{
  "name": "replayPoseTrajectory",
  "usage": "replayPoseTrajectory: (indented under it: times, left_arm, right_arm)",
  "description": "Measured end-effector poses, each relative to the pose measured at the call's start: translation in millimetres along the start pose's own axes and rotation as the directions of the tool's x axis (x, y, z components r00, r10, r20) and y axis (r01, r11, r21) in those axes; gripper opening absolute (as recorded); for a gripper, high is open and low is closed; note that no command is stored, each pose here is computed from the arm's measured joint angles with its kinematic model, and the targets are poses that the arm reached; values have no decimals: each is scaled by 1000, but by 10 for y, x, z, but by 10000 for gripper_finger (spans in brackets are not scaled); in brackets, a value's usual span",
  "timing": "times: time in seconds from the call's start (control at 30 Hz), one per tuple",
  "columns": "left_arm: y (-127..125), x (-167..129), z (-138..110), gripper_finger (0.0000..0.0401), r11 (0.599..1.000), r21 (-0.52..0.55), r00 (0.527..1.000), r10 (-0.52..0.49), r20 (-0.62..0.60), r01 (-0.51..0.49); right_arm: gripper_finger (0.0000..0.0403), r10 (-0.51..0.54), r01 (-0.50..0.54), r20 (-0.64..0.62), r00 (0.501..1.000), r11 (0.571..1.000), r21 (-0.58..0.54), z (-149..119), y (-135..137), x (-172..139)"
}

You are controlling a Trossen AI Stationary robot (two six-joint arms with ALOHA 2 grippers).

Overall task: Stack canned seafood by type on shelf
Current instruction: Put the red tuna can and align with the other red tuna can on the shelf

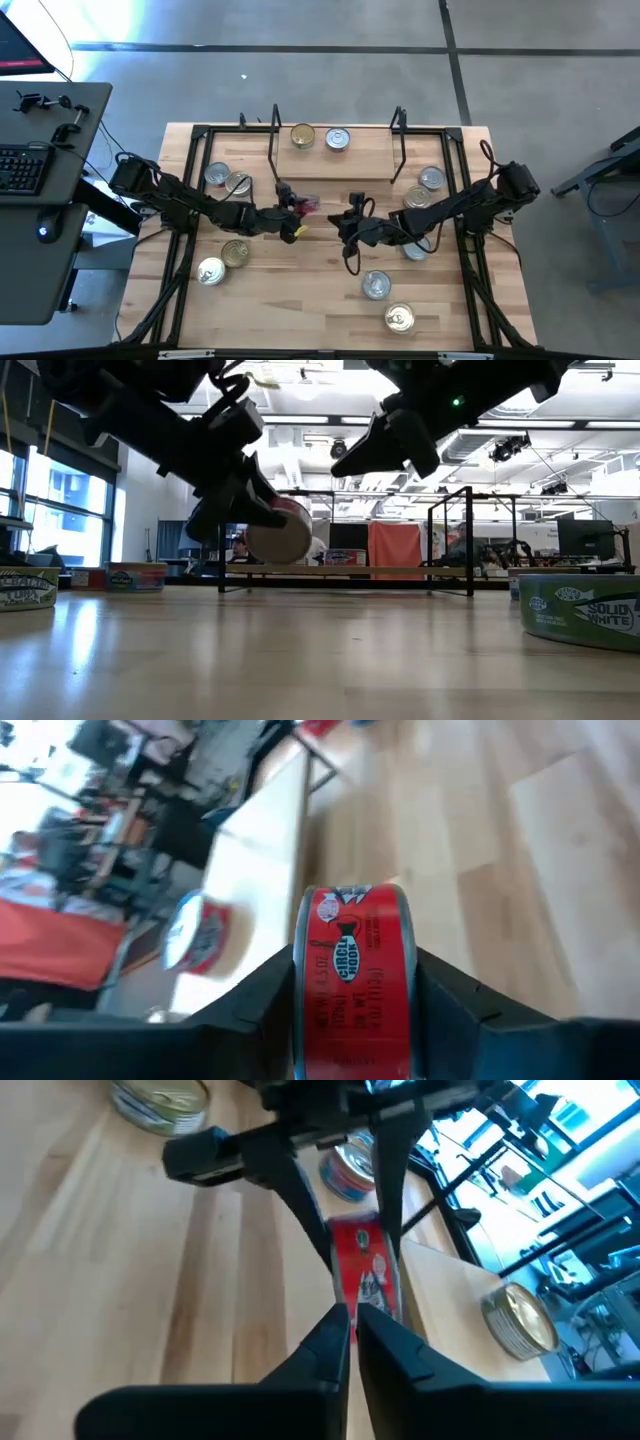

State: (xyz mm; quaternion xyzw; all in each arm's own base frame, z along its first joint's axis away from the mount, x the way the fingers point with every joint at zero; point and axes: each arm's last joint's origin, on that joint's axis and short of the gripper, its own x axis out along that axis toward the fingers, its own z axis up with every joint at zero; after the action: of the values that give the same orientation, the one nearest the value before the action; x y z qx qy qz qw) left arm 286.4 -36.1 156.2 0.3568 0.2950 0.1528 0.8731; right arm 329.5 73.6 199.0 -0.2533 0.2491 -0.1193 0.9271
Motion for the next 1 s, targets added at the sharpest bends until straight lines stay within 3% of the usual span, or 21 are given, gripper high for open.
replayPoseTrajectory:
  times: [0.2,0.37,0.5,0.63,0.83,1.0]
  left_arm:
    - [-18,18,-4,126,991,-33,990,-126,61,128]
    - [-25,7,28,126,988,-37,984,-146,100,150]
    - [-27,2,60,126,980,-44,971,-185,154,194]
    - [-19,-3,97,126,974,-50,956,-206,209,221]
    - [-17,-7,113,126,970,-57,948,-218,234,237]
    - [-6,-8,130,127,969,-79,945,-209,251,235]
  right_arm:
    - [46,-3,3,-3,1000,1000,31,-7,-19,13]
    - [135,106,-104,-3,994,981,164,-63,-77,85]
    - [220,164,-161,-10,986,977,137,-128,-47,176]
    - [266,114,-111,-40,993,991,82,-210,31,290]
    - [258,120,-125,46,992,986,110,-214,129,415]
    - [185,130,-134,40,991,983,127,-242,161,442]
